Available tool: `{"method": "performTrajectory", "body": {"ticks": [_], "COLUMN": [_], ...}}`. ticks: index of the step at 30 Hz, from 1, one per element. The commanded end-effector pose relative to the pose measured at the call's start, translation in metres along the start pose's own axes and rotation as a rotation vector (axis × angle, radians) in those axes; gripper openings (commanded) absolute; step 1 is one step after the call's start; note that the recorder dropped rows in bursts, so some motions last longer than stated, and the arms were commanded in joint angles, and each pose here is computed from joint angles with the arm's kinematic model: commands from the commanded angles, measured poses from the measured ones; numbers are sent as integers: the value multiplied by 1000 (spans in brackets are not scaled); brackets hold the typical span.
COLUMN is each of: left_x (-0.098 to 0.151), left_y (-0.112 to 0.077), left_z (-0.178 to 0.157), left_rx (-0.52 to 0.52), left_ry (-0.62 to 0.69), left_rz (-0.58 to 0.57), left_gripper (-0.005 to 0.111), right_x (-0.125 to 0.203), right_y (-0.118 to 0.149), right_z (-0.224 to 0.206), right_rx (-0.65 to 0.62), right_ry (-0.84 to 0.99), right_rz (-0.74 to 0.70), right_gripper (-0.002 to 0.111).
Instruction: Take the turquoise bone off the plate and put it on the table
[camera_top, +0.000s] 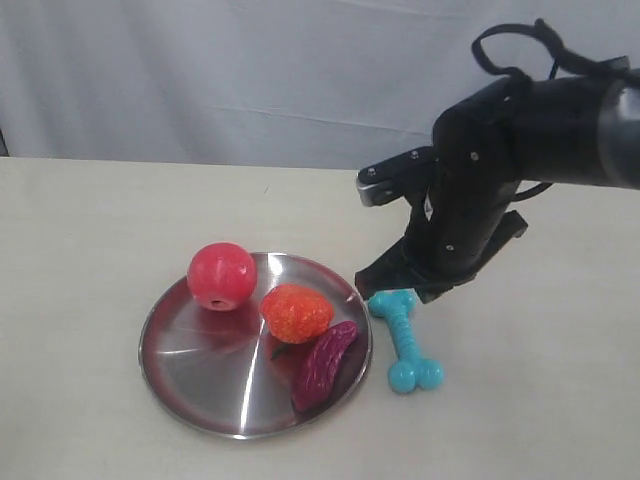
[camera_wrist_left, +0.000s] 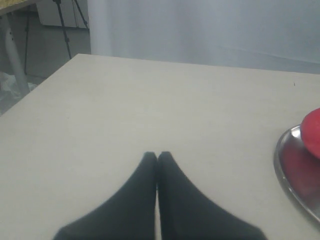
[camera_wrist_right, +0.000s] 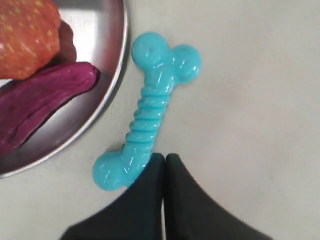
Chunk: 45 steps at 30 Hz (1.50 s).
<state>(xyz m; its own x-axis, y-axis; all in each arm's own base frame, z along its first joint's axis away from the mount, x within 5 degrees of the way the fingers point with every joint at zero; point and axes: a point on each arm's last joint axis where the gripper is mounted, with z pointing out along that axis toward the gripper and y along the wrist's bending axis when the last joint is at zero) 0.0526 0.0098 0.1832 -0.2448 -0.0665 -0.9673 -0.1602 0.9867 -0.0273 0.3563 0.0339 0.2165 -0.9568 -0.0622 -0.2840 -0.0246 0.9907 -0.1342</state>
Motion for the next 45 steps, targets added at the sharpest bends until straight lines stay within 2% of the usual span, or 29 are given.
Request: {"method": "performTrajectory", "body": {"ticks": [1, 8, 13, 21, 26, 37, 45], "left_x": [1, 1, 1, 1, 1, 1, 1], "left_y": [0, 0, 0, 0, 0, 0, 0], "left_z": [0, 0, 0, 0, 0, 0, 0], "left_rx": [7, 7, 7, 7, 7, 7, 7], "left_ry": [1, 1, 1, 1, 1, 1, 1], "left_rz": [0, 0, 0, 4, 4, 4, 4], "left_gripper": [0, 0, 0, 0, 0, 0, 0], "right_x": [5, 42, 82, 149, 181, 207, 211], "right_y": [-5, -9, -12, -15, -16, -22, -23], "right_z": [-29, -65, -90, -102, -107, -136, -142], "right_rx": [-21, -75, -123, -176, -285, -326, -331], "right_ry": [-142, -420, -625, -847, -911, -1087, -1121], "right_rz": [-3, 6, 40, 59, 232, 267, 268], "right_gripper": [0, 0, 0, 0, 0, 0, 0]}}
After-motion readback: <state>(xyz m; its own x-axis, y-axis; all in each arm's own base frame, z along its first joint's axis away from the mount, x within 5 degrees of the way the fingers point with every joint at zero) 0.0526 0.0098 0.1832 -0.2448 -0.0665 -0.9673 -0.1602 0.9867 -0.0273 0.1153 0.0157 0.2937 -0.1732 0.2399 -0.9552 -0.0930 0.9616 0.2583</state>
